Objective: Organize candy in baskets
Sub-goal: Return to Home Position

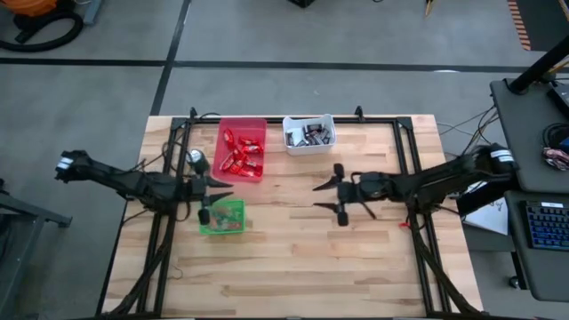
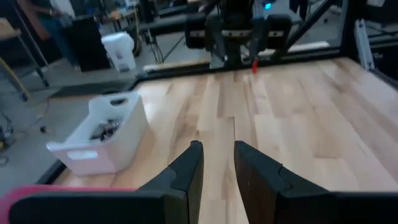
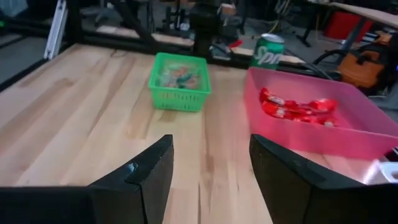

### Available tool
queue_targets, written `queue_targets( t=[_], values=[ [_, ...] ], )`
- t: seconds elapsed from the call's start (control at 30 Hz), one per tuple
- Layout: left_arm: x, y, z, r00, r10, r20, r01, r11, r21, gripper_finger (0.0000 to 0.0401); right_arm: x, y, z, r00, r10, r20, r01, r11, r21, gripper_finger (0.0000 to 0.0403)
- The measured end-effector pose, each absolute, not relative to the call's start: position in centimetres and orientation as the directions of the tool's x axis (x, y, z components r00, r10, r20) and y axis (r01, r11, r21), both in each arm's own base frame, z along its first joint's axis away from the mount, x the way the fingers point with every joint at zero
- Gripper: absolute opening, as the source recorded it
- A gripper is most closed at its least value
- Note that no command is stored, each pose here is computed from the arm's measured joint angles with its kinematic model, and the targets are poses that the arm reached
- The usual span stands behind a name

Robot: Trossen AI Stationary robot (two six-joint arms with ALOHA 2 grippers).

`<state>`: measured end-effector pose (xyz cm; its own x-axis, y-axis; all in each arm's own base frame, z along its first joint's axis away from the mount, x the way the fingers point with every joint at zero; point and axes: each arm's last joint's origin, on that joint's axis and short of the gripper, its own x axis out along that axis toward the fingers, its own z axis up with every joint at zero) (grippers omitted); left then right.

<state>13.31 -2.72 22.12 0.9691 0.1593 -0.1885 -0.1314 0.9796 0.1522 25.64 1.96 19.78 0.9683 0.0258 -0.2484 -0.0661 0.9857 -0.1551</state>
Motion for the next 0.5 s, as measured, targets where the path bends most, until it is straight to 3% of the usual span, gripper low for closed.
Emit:
queue_targets(
  t=[0.27, 0.5],
  values=[
    [11.6, -1.4, 22.5, 0.987, 0.12, -0.108, -0.1, 0.979, 0.175, 0.0075, 22.0, 0.4, 20.2, 0.984, -0.027, -0.176, 0.007, 0.993, -0.116, 0.0203],
    [10.9, -1.2, 19.0, 0.992, 0.076, -0.099, -0.061, 0.988, 0.142, 0.0075, 18.9, -0.2, 19.0, 0.988, -0.059, -0.145, 0.05, 0.997, -0.061, 0.0203]
  ],
)
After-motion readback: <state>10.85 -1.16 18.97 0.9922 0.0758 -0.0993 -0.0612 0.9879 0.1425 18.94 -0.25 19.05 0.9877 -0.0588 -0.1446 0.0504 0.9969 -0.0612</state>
